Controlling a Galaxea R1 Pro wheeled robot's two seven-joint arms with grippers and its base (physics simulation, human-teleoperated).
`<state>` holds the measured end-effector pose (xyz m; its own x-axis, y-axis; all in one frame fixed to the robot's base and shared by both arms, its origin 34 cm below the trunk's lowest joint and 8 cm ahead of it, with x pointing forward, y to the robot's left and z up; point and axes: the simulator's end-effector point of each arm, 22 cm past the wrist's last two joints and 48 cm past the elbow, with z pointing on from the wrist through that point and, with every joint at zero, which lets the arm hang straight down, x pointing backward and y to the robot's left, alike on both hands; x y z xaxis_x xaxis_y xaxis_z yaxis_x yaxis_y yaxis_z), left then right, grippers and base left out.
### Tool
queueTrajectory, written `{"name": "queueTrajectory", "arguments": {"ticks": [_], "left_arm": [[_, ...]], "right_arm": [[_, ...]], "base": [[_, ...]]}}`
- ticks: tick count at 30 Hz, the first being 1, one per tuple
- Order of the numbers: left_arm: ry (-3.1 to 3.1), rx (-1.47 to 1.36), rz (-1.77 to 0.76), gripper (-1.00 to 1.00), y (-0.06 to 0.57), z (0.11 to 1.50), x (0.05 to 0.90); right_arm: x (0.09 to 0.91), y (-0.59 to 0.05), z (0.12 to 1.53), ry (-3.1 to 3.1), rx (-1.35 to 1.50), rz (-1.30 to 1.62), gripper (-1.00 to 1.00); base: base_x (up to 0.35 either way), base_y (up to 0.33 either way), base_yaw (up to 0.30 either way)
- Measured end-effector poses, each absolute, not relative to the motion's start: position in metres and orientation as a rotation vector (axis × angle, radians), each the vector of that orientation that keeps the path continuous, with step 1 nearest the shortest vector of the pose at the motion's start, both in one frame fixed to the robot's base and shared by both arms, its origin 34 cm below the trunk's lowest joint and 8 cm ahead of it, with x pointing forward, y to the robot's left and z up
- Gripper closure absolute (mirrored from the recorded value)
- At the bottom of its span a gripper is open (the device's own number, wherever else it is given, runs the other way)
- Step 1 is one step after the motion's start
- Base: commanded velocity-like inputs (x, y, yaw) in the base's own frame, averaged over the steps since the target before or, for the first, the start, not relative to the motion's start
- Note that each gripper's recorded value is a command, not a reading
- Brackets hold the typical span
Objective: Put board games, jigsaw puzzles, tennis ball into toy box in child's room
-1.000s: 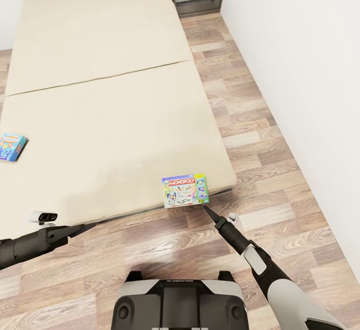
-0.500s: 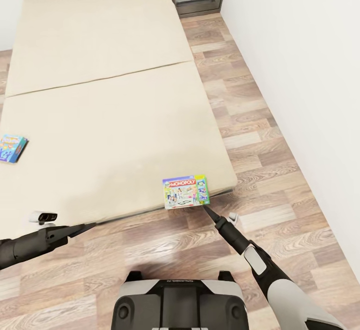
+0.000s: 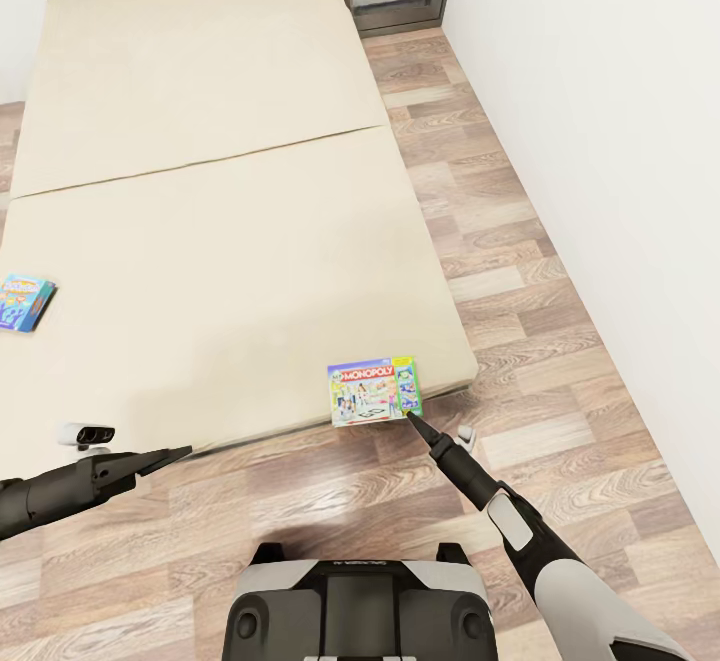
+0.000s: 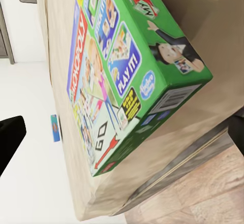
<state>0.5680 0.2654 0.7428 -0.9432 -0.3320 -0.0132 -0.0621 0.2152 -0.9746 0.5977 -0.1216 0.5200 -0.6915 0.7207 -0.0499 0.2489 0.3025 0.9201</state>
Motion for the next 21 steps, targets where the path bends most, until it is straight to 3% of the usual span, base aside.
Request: {"name": "queueTrajectory", "arguments": {"ticks": [21], "left_arm": [[2.266, -0.375, -1.804, -1.00, 0.2648, 0.7428, 0.5679]], "right_arm": [[0.5983, -0.1215, 0.5202, 2.116, 0.862, 1.373, -1.00]], "base": [[0.003, 0.000, 0.000]]}}
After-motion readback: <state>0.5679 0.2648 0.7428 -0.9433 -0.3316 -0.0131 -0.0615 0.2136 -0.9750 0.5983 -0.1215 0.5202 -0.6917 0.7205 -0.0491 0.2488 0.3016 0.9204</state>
